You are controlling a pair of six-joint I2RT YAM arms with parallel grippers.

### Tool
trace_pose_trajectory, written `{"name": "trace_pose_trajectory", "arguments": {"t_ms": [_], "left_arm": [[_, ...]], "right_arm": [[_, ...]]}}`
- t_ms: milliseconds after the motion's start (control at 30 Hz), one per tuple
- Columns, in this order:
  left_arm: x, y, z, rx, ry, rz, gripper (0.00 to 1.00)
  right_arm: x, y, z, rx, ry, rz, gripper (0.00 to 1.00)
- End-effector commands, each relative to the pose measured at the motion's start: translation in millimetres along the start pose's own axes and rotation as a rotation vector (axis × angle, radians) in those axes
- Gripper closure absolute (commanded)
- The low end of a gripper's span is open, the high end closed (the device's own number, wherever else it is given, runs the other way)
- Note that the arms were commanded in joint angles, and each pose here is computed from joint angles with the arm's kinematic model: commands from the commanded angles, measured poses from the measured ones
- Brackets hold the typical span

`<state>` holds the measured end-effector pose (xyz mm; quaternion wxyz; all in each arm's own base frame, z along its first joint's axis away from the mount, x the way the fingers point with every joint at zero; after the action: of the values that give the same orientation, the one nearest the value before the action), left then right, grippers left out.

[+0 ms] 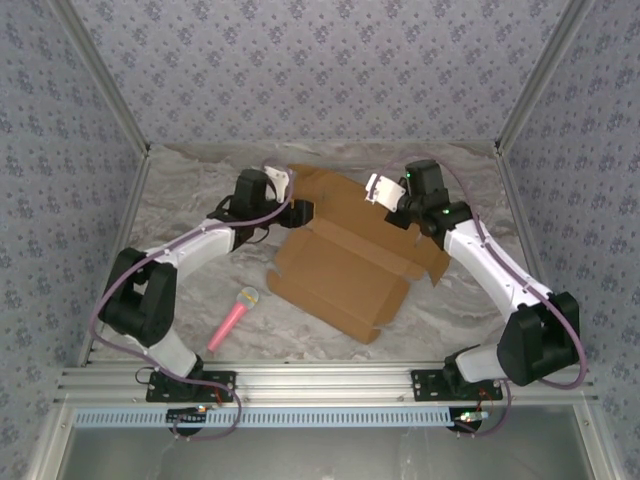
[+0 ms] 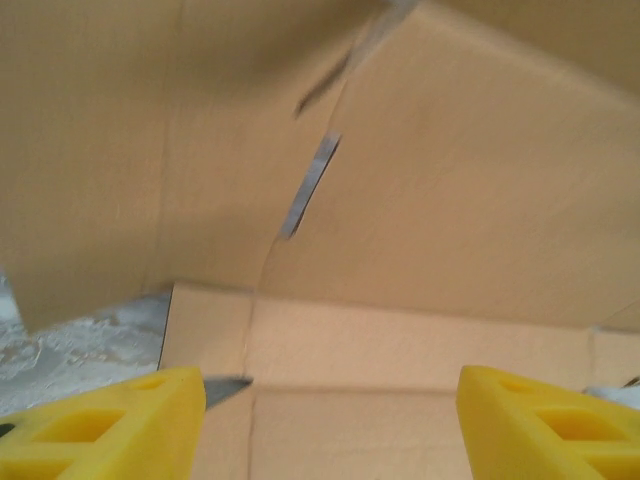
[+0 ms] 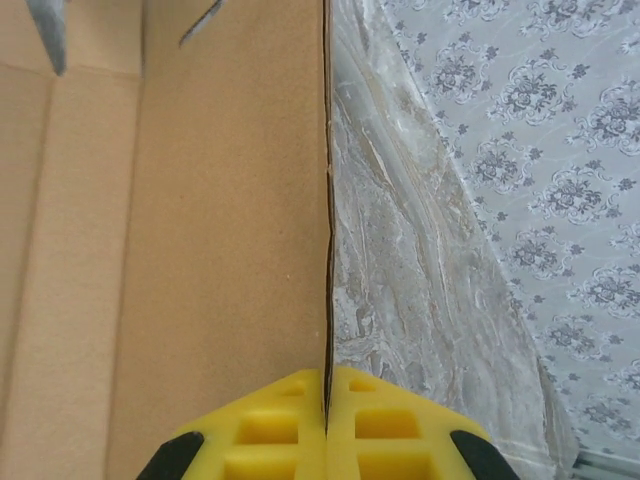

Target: Fold the paper box

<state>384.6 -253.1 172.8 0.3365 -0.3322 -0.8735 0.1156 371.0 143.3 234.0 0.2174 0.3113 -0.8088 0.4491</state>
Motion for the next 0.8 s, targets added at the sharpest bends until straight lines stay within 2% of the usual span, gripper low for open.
{"name": "trace_pose_trajectory", "arguments": {"t_ms": [0,267,467,767], "left_arm": [[-11.4,11.0,9.6,-0.082,0.003,-0.016,0.33],[-44.2,28.5,25.6,-0.139,0.049,-0.078,0.33],[-63.2,48.4,31.7,-0.141,0.061,-0.152,0.33],[-88.8,53.7,32.8,-0.133,0.093,-0.141,0.34]], "right_arm": [[5.7,3.5,-8.4,-0.078,-0.026,-0.096,1.0],[-2.3,2.1,4.4,-0.211,0.061,-0.195,1.0],[-7.8,0.0,11.4,-0.254,0.092,-0.208,1.0],[-12.5,-2.5,15.4,-0.276,0.111,-0.208,1.0]]}}
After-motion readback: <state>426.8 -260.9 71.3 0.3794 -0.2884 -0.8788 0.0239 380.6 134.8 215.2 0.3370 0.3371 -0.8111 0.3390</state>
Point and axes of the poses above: each hand's point on the last joint's axis, 136 mm out from that joint toward the fingers, its own x axis back along the fingers, its own y axis along the line the jaws close on, z = x × y, the point moved 2 cm from there along x, back along the fingers, and after that the axes turned 3 degrees about x, right-handed, at the moved point
